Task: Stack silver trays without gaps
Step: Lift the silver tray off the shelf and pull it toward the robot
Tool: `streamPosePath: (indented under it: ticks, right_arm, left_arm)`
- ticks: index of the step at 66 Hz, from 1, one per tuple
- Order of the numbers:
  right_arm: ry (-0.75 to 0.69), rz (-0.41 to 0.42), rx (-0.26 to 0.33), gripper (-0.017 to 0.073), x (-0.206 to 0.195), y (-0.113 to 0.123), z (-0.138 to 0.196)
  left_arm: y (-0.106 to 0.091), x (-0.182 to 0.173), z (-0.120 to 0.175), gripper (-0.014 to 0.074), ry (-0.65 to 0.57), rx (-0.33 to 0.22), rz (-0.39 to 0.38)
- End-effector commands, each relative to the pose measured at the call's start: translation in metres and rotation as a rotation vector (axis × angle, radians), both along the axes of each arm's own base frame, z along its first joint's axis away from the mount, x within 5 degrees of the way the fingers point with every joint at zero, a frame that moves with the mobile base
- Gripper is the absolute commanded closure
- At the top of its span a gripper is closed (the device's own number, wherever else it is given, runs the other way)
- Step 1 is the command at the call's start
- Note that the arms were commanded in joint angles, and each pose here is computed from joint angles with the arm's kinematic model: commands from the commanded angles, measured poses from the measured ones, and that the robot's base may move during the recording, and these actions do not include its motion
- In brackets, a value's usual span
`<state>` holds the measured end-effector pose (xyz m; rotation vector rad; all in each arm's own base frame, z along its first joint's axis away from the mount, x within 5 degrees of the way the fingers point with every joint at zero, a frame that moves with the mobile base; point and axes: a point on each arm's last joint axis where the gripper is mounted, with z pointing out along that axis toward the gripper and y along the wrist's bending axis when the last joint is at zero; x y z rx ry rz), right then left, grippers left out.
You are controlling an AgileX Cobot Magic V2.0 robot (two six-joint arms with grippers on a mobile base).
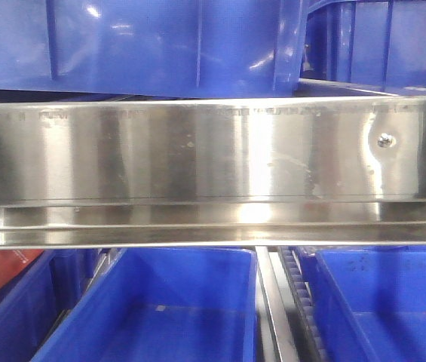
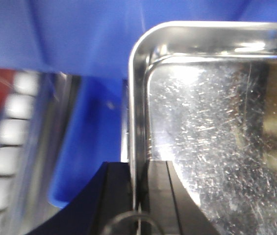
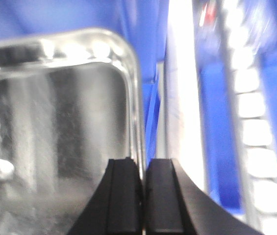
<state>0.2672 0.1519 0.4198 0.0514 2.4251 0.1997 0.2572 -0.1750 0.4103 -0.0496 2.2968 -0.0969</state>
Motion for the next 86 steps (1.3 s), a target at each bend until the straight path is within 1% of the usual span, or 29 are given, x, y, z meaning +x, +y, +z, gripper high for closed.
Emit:
streamPosePath:
  ticks: [1, 4, 11, 14, 20, 22, 26, 31, 36, 41, 51, 65, 70, 86]
  right_arm:
    - [-0.08, 0.003, 0.033, 0.0582, -0.023, 0.006, 0.01]
    - [-0.108, -0.009, 0.015, 0.0582, -0.033, 0.007, 0.009]
    - [-0.122, -0.004, 0.014, 0.0582, -0.059, 0.014, 0.002]
    - [-0.128, -0.001, 0.019, 0.0582, -0.07, 0.016, 0.001]
    - [-0.146, -0.009, 0.0, 0.0582, -0.089, 0.019, -0.002]
    - [-0.139, -0.021, -0.004, 0.0582, -0.098, 0.021, -0.004]
    - [-0.157, -0.019, 0.017, 0.0582, -0.108, 0.027, -0.005]
    - [-0.186, 0.027, 0.037, 0.0582, -0.123, 0.039, -0.006]
    - [-0.177, 0.061, 0.051, 0.0582, -0.135, 0.048, -0.011]
    - [-0.166, 0.077, 0.052, 0.0582, -0.142, 0.052, -0.017]
    - [-0.159, 0.073, 0.043, 0.0582, -0.142, 0.052, -0.021]
    - [-0.159, 0.073, 0.043, 0.0582, -0.142, 0.052, -0.021]
    - [-0.16, 0.071, 0.046, 0.0582, -0.141, 0.051, -0.02]
    - [-0.17, 0.067, 0.045, 0.0582, -0.141, 0.05, -0.019]
  left_arm:
    - [-0.005, -0.026, 0.013, 0.061, -0.052, 0.0, -0.006]
    - [-0.008, -0.038, 0.015, 0.061, -0.059, -0.007, -0.012]
    - [-0.01, -0.059, 0.023, 0.061, -0.092, -0.042, -0.044]
    - [-0.012, -0.068, 0.022, 0.061, -0.086, -0.043, -0.055]
    - [-0.012, -0.084, 0.02, 0.061, -0.082, -0.03, -0.056]
    - [-0.012, -0.091, 0.02, 0.061, -0.092, -0.044, -0.06]
    - [-0.013, -0.102, 0.015, 0.061, -0.091, -0.063, -0.075]
    - [-0.015, -0.116, 0.009, 0.061, -0.088, -0.086, -0.098]
    - [-0.016, -0.126, 0.004, 0.061, -0.089, -0.11, -0.111]
    - [-0.018, -0.133, 0.001, 0.061, -0.091, -0.111, -0.131]
    - [-0.022, -0.14, 0.001, 0.061, -0.089, -0.113, -0.165]
    - [-0.022, -0.14, 0.001, 0.061, -0.089, -0.113, -0.165]
    - [-0.02, -0.138, 0.003, 0.061, -0.117, -0.109, -0.159]
    - [-0.011, -0.141, 0.011, 0.061, -0.135, -0.137, -0.157]
